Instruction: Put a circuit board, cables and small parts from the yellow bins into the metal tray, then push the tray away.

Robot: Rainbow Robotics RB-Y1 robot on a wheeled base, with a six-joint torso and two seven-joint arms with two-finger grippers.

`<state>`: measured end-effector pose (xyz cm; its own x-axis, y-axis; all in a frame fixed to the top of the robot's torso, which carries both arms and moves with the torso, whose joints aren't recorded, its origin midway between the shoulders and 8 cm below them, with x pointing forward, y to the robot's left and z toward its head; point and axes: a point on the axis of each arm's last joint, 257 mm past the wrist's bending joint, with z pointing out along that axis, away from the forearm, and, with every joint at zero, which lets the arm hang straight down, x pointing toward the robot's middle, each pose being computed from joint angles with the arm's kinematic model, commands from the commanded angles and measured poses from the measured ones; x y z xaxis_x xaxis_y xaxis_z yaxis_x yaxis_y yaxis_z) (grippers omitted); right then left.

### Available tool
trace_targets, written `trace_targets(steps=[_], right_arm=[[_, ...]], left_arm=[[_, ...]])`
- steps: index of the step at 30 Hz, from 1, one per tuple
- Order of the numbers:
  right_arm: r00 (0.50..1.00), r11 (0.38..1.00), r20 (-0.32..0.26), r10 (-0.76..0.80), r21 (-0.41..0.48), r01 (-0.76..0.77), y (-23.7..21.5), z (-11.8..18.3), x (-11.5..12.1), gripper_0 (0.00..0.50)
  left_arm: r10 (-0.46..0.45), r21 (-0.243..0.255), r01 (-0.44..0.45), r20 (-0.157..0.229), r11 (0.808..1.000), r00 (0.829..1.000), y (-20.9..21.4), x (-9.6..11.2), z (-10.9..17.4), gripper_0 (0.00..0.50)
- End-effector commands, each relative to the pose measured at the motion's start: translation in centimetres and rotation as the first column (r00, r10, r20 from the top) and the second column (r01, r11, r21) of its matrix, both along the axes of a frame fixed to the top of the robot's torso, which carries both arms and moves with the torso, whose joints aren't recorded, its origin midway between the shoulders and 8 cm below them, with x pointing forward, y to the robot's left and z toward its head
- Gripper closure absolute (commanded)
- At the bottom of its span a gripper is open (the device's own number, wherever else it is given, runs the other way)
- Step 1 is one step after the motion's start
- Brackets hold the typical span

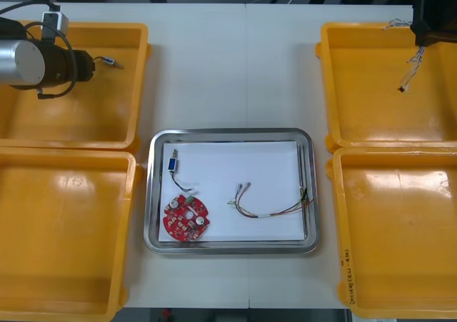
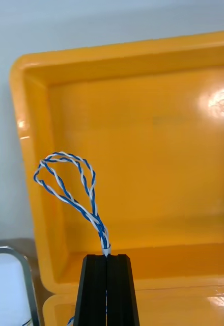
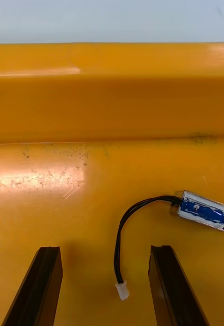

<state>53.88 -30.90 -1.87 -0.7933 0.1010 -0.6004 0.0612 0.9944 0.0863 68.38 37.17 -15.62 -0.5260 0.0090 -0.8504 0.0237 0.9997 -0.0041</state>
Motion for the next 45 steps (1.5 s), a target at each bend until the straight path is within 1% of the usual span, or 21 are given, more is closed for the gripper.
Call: trace_targets(steps=[1,5,6,8,10,12,17,18,19,21,23,28,30,32,34,36,37,41,43,44,45], right_arm=[[0.994,0.994,0.063,0.088,-0.069,-0.084,0.5,2.1,-1.6,0.5],[0.98,0.98,0.075,0.183,-0.091,-0.176,2.3,1.9,-3.0,0.5],[0.98,0.98,0.075,0.183,-0.091,-0.176,2.3,1.9,-3.0,0.5],[0.963,0.962,0.074,0.258,-0.114,-0.249,3.8,1.6,-4.2,0.5],[0.953,0.95,0.07,0.295,-0.128,-0.285,4.5,1.4,-4.8,0.5],[0.93,0.922,0.056,0.364,-0.164,-0.351,5.9,0.8,-5.9,0.5],[0.875,0.847,0.025,0.484,-0.263,-0.461,8.8,-0.7,-8.1,0.5],[0.875,0.847,0.025,0.484,-0.263,-0.461,8.8,-0.7,-8.1,0.5],[0.854,0.818,0.016,0.52,-0.297,-0.492,9.9,-1.1,-8.7,0.5],[0.826,0.779,-0.006,0.564,-0.328,-0.534,11.3,-1.8,-9.5,0.5],[0.809,0.756,-0.016,0.587,-0.346,-0.555,12.0,-2.2,-10.1,0.5],[0.742,0.664,-0.075,0.666,-0.395,-0.635,14.2,-4.1,-11.8,0.5],[0.707,0.616,-0.105,0.699,-0.414,-0.67,14.6,-4.7,-12.3,0.5],[0.659,0.551,-0.139,0.739,-0.438,-0.71,14.9,-5.2,-12.6,0.5],[0.618,0.501,-0.164,0.769,-0.447,-0.741,15.4,-5.7,-12.9,0.5],[0.589,0.466,-0.175,0.789,-0.454,-0.759,16.0,-5.9,-13.1,0.5],[0.568,0.442,-0.183,0.802,-0.457,-0.772,16.4,-6.1,-13.3,0.5],[0.502,0.365,-0.214,0.838,-0.465,-0.807,17.7,-7.1,-13.7,0.5],[0.48,0.339,-0.22,0.849,-0.469,-0.815,18.2,-7.3,-13.8,0.5],[0.458,0.31,-0.233,0.858,-0.475,-0.823,18.6,-7.6,-13.9,0.5],[0.449,0.299,-0.238,0.861,-0.478,-0.826,18.7,-7.7,-13.9,0.5]], left_arm=[[-0.054,0.076,0.05,0.051,0.996,0.997,-0.3,0.8,2.0,0.0],[-0.062,0.086,0.055,0.087,0.995,0.994,-0.7,1.2,1.9,0.0],[-0.062,0.086,0.055,0.087,0.995,0.994,-0.7,1.2,1.9,0.0],[-0.072,0.088,0.064,0.094,0.994,0.993,-1.3,1.2,1.5,0.0],[-0.071,0.085,0.063,0.088,0.994,0.994,-1.2,1.1,1.2,0.0],[-0.071,0.082,0.064,0.082,0.995,0.994,-1.2,1.0,0.8,0.0],[-0.077,0.086,0.071,0.06,0.994,0.995,-1.4,0.5,-0.6,0.0],[-0.077,0.086,0.071,0.06,0.994,0.995,-1.4,0.5,-0.6,0.0],[-0.076,0.086,0.071,0.054,0.994,0.996,-1.2,0.4,-0.9,0.0],[-0.074,0.085,0.07,0.049,0.994,0.996,-1.1,0.2,-1.3,0.0],[-0.073,0.087,0.069,0.041,0.994,0.996,-0.9,0.0,-1.8,0.0],[-0.069,0.097,0.066,0.03,0.993,0.997,-0.2,-0.5,-2.5,0.0],[-0.068,0.092,0.065,0.027,0.994,0.997,-0.2,-0.6,-2.7,0.0],[-0.068,0.09,0.066,0.025,0.994,0.997,-0.2,-0.6,-2.8,0.0],[-0.067,0.085,0.065,0.025,0.994,0.997,-0.2,-0.6,-2.8,0.0],[-0.068,0.083,0.066,0.024,0.994,0.997,-0.3,-0.7,-2.9,0.234],[-0.068,0.08,0.066,0.024,0.995,0.997,-0.3,-0.7,-2.9,0.5],[-0.068,0.074,0.066,0.024,0.995,0.997,-0.4,-0.7,-2.9,0.5],[-0.068,0.07,0.066,0.023,0.995,0.997,-0.4,-0.7,-3.0,0.5],[-0.067,0.066,0.065,0.024,0.996,0.997,-0.4,-0.7,-2.9,0.5],[-0.068,0.066,0.066,0.023,0.996,0.997,-0.5,-0.7,-3.0,0.5]])
